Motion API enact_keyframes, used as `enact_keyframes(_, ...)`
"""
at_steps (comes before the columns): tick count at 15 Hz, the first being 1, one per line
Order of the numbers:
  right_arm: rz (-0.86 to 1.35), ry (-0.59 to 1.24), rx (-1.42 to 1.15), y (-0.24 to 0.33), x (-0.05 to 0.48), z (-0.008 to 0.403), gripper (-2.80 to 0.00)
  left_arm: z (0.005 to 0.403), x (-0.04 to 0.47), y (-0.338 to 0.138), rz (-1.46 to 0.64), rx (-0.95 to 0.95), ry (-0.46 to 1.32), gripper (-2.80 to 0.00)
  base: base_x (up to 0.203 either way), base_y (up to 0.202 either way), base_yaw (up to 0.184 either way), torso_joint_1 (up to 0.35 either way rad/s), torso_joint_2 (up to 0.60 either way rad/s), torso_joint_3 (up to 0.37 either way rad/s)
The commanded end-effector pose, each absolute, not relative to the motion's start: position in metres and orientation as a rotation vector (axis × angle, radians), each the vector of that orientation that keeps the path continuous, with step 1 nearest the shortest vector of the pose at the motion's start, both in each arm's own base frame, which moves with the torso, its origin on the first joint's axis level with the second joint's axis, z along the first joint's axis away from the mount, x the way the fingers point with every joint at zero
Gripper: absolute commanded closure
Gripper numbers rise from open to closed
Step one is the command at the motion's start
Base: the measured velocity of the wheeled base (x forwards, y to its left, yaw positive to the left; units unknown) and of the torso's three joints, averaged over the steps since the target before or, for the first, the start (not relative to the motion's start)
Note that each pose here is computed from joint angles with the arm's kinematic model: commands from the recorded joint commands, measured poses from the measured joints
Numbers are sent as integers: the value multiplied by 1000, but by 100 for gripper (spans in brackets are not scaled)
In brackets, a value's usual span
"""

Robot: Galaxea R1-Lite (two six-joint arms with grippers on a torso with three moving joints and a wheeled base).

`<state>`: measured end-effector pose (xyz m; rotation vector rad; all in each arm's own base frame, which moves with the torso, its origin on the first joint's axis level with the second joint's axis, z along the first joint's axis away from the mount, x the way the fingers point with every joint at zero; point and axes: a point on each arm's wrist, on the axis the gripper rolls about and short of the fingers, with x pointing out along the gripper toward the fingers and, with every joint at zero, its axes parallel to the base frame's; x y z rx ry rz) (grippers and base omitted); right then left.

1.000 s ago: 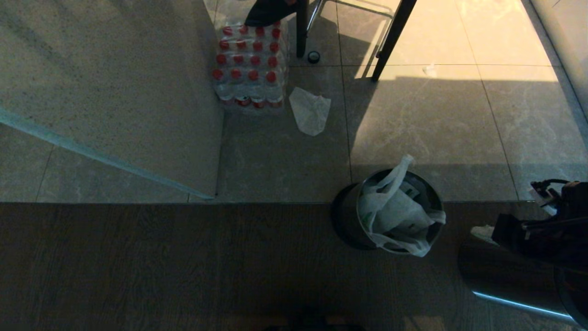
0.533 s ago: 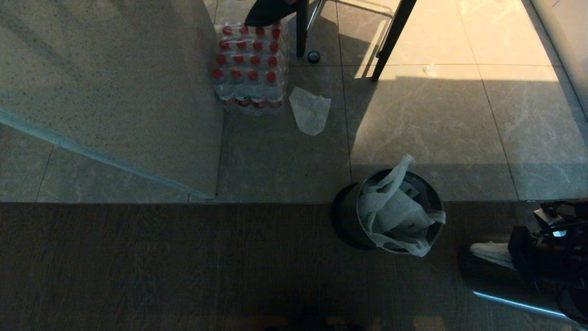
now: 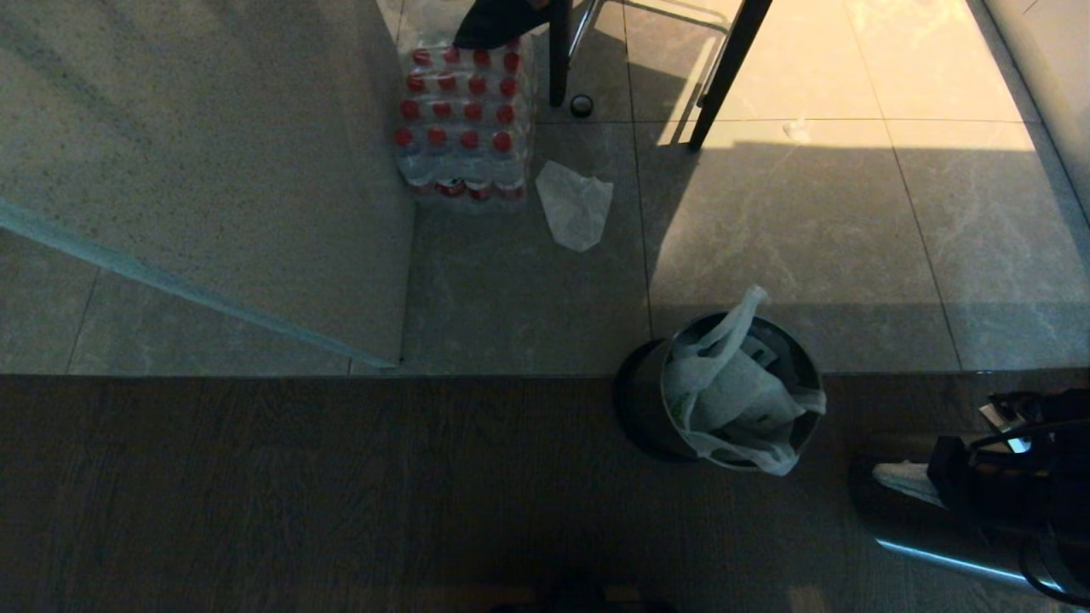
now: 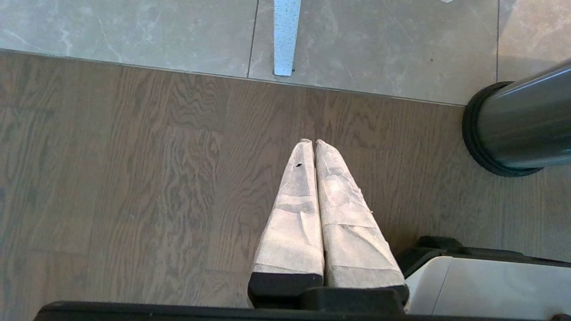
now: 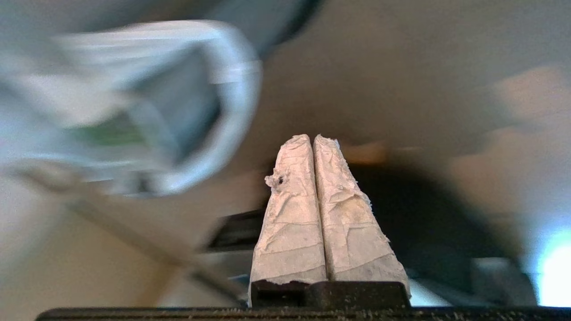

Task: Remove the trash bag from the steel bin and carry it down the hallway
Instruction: Pick up the trash bag

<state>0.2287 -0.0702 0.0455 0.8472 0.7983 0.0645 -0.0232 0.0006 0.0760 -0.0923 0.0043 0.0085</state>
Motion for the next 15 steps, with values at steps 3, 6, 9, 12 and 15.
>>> enact_keyframes(3,45,875,684,-76,231,16,0,76,-23,1,9,-94,4,0,0,0,0,0,0,0)
enact_keyframes(6,74,899,716,-60,235,17,0,76,-23,1,9,-94,4,0,0,0,0,0,0,0)
enact_keyframes(9,70,821,778,-58,249,19,0,76,-23,1,9,-94,4,0,0,0,0,0,0,0)
enact_keyframes(12,59,782,829,-60,260,20,0,76,-23,1,9,-94,4,0,0,0,0,0,0,0)
enact_keyframes(15,52,762,839,-62,268,19,0,76,-23,1,9,-94,4,0,0,0,0,0,0,0)
